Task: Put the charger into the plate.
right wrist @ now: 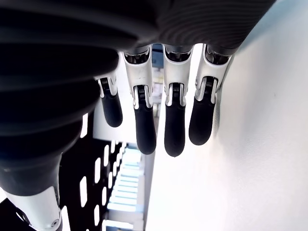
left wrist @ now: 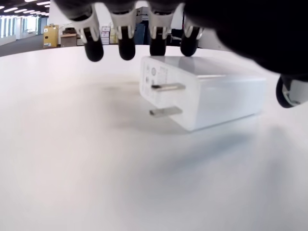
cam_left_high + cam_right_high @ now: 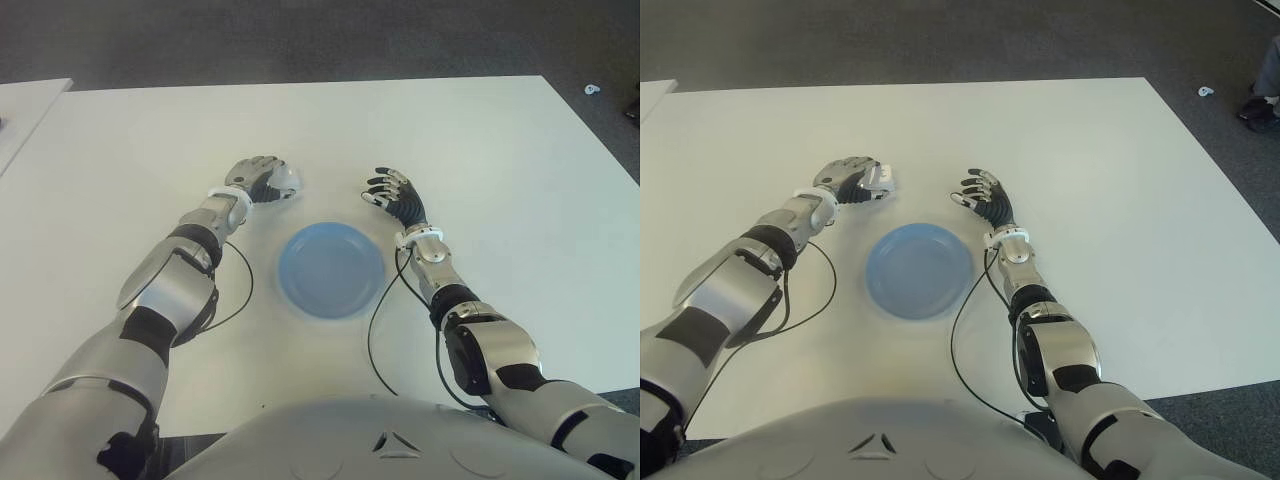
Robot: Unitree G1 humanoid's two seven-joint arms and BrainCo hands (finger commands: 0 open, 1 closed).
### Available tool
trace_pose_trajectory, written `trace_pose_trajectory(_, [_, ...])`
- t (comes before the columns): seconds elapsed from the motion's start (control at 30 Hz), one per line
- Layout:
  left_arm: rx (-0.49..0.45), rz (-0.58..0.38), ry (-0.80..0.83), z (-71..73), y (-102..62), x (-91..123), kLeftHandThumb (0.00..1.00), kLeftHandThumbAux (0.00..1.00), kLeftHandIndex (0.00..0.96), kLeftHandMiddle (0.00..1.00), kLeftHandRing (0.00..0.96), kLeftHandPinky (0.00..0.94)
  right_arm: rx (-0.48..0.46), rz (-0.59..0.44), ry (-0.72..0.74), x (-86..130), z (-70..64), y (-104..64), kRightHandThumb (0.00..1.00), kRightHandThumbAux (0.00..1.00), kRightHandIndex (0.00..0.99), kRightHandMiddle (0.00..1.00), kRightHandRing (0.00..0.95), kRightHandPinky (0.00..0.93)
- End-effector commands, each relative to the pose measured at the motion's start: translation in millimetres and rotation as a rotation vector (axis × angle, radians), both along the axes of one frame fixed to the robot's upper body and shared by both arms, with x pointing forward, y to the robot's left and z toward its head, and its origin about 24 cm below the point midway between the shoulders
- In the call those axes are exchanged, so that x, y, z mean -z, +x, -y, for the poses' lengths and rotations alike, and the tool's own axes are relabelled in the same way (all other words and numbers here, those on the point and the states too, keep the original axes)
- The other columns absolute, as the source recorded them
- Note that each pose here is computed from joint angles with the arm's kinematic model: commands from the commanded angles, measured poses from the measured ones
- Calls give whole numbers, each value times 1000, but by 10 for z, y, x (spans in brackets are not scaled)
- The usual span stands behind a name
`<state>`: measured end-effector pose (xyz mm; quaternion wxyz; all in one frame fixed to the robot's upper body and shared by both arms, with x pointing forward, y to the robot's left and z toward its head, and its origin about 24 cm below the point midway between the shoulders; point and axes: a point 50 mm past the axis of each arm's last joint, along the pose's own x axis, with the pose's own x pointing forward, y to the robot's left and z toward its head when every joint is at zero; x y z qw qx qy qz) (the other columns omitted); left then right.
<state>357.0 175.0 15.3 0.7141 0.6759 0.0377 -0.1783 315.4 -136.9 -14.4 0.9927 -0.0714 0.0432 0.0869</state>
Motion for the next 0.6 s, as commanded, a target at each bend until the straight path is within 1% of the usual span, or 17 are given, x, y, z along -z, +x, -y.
trace_pose_trajectory(0.03, [-39, -108, 5, -38, -110, 183, 151, 293, 0, 0, 0, 0, 10, -233, -4, 472, 60, -370, 409, 724, 203, 365, 362, 359])
trace_pose_trajectory(0.33, [-111, -146, -84, -35, -135, 232, 158, 318, 0, 0, 0, 0, 6, -226, -6, 470, 76, -377, 337, 734, 192, 360, 360, 354])
trace_pose_trajectory(0.43, [-141, -171, -116, -44, -174, 286, 166, 318, 0, 0, 0, 0, 5, -225, -4, 469, 81, -378, 318, 733, 188, 358, 359, 353])
trace_pose_trajectory(0.6, [-181, -206, -171, -59, -200, 322, 175, 313, 0, 0, 0, 0, 5, -225, 1, 472, 87, -385, 307, 736, 188, 357, 358, 353])
